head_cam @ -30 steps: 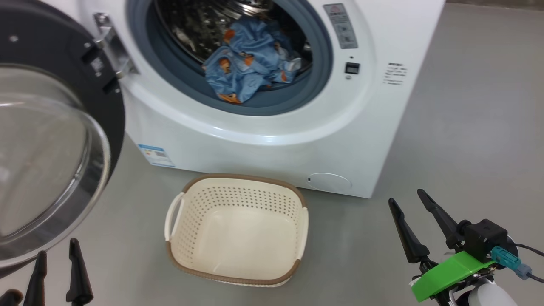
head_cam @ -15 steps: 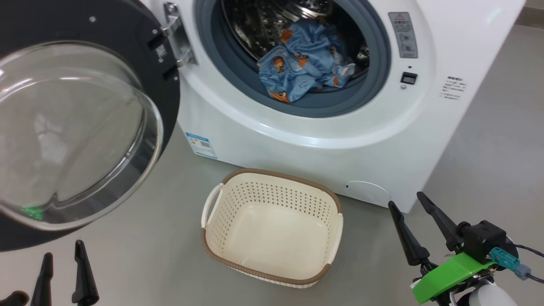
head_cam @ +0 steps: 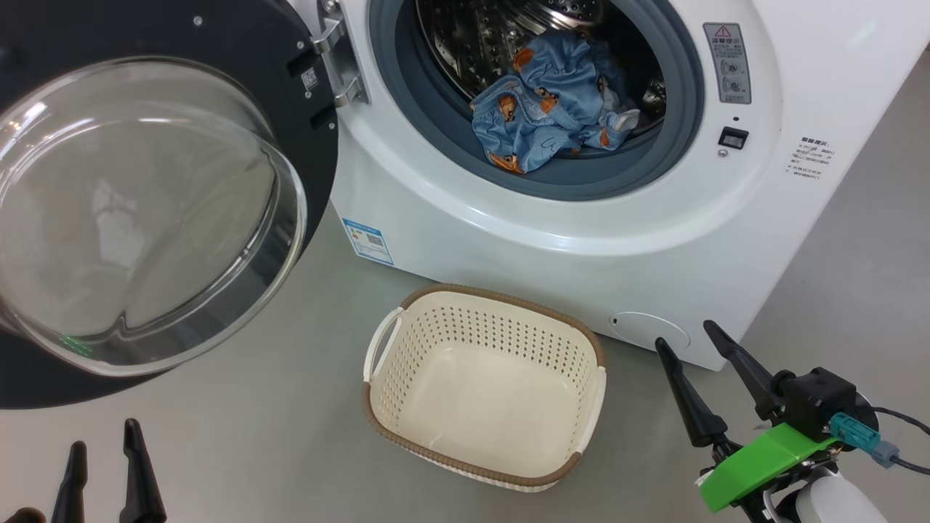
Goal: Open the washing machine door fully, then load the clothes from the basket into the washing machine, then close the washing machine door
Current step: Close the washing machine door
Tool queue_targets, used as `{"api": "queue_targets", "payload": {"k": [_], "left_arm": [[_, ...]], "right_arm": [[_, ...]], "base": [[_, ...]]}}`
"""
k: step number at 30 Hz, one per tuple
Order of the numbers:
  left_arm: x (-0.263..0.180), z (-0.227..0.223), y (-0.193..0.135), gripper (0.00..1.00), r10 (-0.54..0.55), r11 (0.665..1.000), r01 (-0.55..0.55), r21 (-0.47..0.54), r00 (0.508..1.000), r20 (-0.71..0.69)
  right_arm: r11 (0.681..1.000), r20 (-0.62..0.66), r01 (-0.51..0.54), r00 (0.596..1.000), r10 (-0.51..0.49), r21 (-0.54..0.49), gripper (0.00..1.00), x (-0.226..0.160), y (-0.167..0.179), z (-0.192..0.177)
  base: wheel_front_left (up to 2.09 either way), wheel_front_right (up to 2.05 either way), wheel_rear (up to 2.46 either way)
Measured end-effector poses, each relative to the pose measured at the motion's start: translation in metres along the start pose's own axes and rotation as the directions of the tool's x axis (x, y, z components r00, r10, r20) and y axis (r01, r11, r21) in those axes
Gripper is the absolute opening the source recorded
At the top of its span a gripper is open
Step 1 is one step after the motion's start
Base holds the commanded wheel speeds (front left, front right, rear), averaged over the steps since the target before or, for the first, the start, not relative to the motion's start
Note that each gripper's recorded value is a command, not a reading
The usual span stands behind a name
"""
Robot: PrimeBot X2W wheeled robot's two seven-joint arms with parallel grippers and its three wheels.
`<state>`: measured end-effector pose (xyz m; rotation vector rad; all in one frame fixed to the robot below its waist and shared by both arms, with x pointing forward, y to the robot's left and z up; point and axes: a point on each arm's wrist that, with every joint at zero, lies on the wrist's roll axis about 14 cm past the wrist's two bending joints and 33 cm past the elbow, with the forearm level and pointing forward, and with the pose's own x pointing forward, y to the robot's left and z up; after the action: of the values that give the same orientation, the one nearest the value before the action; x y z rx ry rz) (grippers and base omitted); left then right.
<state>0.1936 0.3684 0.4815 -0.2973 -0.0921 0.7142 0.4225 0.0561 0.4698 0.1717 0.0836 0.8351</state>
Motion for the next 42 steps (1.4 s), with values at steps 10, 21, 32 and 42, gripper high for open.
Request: {"api": "queue_targets", "payload": {"k": [10, 21, 32, 42], "left_arm": [[0.002, 0.01, -0.002, 0.96, -0.005, 1.0, 0.006, -0.005, 0.999, 0.034], [0.024, 0.098, 0.011, 0.0, 0.002, 1.0, 0.004, -0.018, 0.959, 0.284], [0.06, 0.211, 0.041, 0.0, 0.026, 0.983, 0.071, -0.167, 0.857, 0.515], [0.113, 0.257, 0.102, 0.0, 0.227, 0.891, 0.015, -0.455, 0.851, 0.473]], "right_arm": [[1.0, 0.001, -0.006, 1.0, 0.006, -0.003, 1.0, 0.0, 0.002, 0.001], [1.0, 0.006, 0.02, 1.0, -0.02, 0.012, 1.0, 0.0, -0.008, 0.0], [0.998, -0.012, 0.044, 0.999, -0.043, 0.035, 1.0, -0.001, -0.017, -0.011], [0.997, -0.027, 0.064, 0.998, -0.063, 0.033, 1.0, -0.004, -0.03, -0.02]], "base": [[0.0, 0.0, 0.0], [0.0, 0.0, 0.0], [0.0, 0.0, 0.0], [0.0, 0.0, 0.0]]}}
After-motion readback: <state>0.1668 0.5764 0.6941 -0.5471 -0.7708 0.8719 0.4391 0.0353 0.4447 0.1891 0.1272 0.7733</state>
